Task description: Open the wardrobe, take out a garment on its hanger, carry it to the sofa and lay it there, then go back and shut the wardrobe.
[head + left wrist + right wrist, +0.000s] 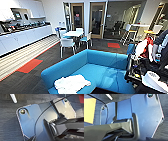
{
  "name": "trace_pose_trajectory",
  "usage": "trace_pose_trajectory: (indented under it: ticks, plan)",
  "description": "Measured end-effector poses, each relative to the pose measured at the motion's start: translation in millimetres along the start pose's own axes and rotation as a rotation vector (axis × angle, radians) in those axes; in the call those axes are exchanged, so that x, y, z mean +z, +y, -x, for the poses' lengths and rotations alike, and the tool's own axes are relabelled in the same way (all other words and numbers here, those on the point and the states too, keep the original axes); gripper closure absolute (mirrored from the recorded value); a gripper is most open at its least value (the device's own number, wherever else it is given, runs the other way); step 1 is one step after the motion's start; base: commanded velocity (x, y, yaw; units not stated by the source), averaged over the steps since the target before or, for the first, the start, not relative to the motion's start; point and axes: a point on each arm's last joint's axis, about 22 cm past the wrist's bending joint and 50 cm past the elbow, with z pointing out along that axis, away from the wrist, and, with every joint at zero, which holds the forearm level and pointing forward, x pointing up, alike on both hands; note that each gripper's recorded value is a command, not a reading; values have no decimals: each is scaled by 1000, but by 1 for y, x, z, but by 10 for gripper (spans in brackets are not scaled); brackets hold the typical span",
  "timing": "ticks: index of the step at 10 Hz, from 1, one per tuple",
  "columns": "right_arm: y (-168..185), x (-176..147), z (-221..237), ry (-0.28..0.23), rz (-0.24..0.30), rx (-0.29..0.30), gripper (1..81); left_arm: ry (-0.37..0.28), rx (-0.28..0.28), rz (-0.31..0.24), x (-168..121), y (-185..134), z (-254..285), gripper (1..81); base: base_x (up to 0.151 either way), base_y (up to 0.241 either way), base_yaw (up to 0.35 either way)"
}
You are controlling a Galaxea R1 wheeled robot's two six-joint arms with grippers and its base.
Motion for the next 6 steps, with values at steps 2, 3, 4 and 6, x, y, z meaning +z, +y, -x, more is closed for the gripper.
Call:
trace_pose_trajectory:
  ticks: [2, 3, 4, 6]
  plan:
    - [0, 0, 0, 0, 0, 0, 10, 0, 0, 0, 0, 0, 0, 10, 0, 0, 86]
    - [0, 0, 0, 0, 0, 0, 10, 0, 0, 0, 0, 0, 0, 10, 0, 0, 234]
    - [0, 0, 0, 0, 0, 0, 10, 0, 0, -1, 0, 0, 0, 10, 0, 0, 267]
    - [0, 0, 0, 0, -1, 0, 10, -1, 4, -1, 0, -1, 0, 10, 0, 0, 278]
